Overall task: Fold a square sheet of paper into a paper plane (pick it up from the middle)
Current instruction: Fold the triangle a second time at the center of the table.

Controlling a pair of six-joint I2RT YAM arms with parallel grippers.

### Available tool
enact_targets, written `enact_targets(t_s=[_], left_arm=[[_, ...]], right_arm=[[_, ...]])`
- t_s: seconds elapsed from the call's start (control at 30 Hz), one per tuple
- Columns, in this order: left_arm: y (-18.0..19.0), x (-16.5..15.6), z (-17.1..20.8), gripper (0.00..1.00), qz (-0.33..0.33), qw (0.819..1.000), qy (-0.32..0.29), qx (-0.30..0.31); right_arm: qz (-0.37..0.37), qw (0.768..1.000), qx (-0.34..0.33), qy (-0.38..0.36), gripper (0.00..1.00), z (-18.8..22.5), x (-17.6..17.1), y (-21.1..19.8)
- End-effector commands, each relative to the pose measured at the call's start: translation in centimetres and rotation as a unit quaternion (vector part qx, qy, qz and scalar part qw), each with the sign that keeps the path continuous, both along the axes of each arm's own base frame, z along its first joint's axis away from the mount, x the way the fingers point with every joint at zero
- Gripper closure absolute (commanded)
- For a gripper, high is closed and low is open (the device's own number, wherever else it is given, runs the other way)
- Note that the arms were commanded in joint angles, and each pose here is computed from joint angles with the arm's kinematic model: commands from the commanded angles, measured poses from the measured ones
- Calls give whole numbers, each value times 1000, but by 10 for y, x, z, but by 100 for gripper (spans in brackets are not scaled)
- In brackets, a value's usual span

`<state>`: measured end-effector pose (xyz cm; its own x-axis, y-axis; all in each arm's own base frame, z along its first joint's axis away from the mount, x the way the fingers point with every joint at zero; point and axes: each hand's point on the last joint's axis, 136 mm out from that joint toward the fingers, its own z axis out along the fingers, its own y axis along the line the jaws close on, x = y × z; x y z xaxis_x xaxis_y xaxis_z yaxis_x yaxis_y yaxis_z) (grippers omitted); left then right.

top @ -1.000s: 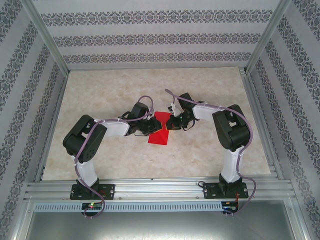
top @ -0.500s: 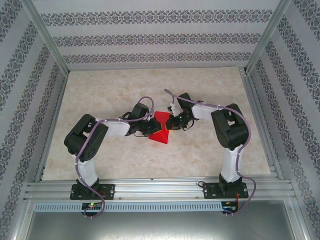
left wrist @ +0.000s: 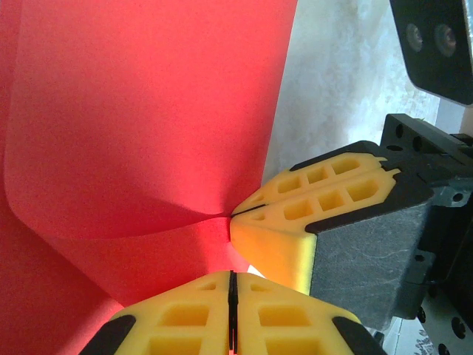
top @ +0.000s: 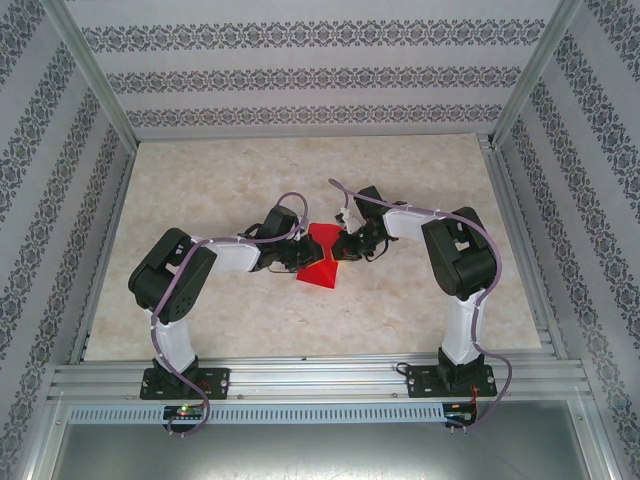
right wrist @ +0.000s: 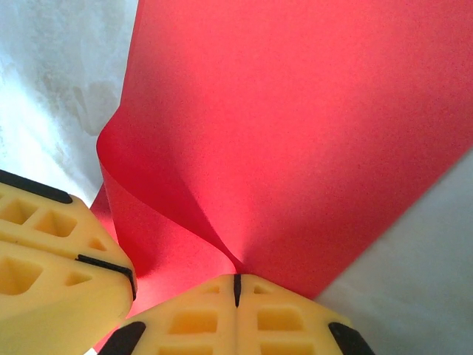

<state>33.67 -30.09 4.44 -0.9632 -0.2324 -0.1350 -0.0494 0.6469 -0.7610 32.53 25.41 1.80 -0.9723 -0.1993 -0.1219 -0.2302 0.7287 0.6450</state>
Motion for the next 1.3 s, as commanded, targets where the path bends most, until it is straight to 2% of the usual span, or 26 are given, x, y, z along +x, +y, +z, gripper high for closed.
enact_targets(t_s=[0.0,0.47,1.27], left_arm=[[-8,4,9,88,-10,1000,-21,-14],[-2,-4,-15,90,-11,1000,19,18],[8,-12,-33,90,-5,998,45,47]], right_arm=[[6,1000,-5,-4,97,1,-1,-4],[5,1000,-12,2,97,-3,-2,-5],[5,1000,-20,5,96,-5,-3,-8]])
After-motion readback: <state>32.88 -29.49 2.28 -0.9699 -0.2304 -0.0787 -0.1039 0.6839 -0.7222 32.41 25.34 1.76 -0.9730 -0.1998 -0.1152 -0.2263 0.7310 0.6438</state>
